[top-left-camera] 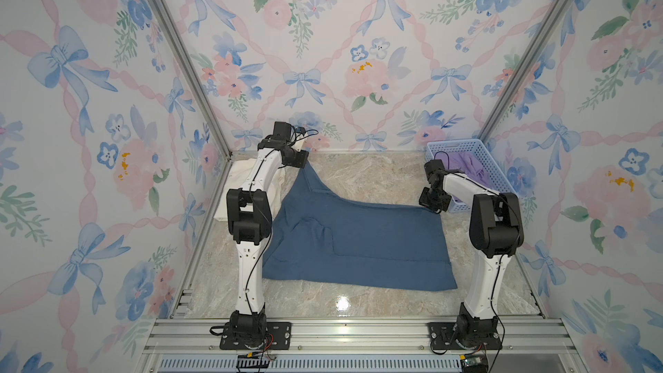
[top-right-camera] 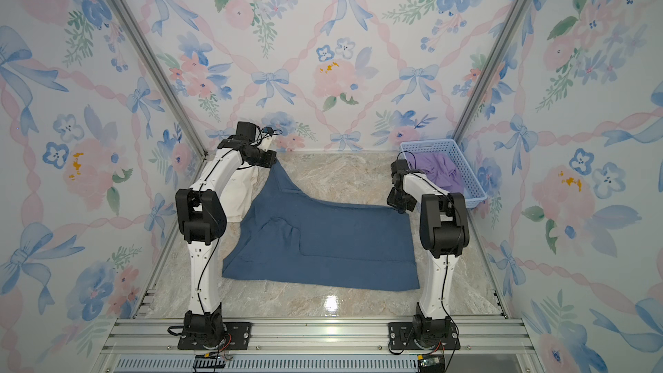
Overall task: Fold and stack t-shirts
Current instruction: Fold the T-shirt.
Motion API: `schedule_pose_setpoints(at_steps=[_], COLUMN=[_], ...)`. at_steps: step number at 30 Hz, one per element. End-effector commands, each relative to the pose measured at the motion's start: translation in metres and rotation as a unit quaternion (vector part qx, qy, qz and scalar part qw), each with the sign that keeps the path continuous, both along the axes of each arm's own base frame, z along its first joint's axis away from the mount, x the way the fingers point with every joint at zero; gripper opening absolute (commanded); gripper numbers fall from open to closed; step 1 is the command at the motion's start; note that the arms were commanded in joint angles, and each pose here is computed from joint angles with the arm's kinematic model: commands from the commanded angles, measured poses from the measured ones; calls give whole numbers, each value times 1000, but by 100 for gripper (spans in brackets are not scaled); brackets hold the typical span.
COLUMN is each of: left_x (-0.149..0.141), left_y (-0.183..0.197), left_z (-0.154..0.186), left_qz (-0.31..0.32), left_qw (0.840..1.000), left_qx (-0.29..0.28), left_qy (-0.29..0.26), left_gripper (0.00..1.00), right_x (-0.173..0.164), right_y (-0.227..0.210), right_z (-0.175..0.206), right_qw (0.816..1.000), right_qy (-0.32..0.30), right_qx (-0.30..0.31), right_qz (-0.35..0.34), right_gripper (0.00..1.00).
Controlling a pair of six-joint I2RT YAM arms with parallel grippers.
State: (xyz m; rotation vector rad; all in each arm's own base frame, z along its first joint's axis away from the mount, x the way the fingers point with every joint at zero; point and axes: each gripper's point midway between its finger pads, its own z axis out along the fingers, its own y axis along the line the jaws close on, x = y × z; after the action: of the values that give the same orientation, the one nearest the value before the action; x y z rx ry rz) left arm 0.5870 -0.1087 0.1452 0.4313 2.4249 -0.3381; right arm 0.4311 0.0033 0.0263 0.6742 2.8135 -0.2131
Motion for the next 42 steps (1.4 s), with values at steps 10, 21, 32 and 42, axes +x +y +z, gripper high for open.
schedule_pose_setpoints(at_steps=[10, 21, 32, 42], left_x=[-50, -132, -216, -249], left_y=[0, 0, -2, 3], left_z=[40, 73, 77, 89], left_qz=[-14, -34, -64, -60], left_qw=[1000, 999, 997, 996], left_qx=[-25, -18, 53, 71], left_qy=[-2, -7, 1, -8], left_gripper=[0, 0, 0, 0], right_x=[-48, -64, -70, -85], right_y=[7, 6, 5, 3], right_z=[65, 93, 78, 82], right_qw=[999, 998, 999, 998], right_qy=[-24, -44, -32, -46], right_qx=[-11, -16, -12, -9], right_qz=[19, 35, 36, 29], right_gripper=[0, 0, 0, 0])
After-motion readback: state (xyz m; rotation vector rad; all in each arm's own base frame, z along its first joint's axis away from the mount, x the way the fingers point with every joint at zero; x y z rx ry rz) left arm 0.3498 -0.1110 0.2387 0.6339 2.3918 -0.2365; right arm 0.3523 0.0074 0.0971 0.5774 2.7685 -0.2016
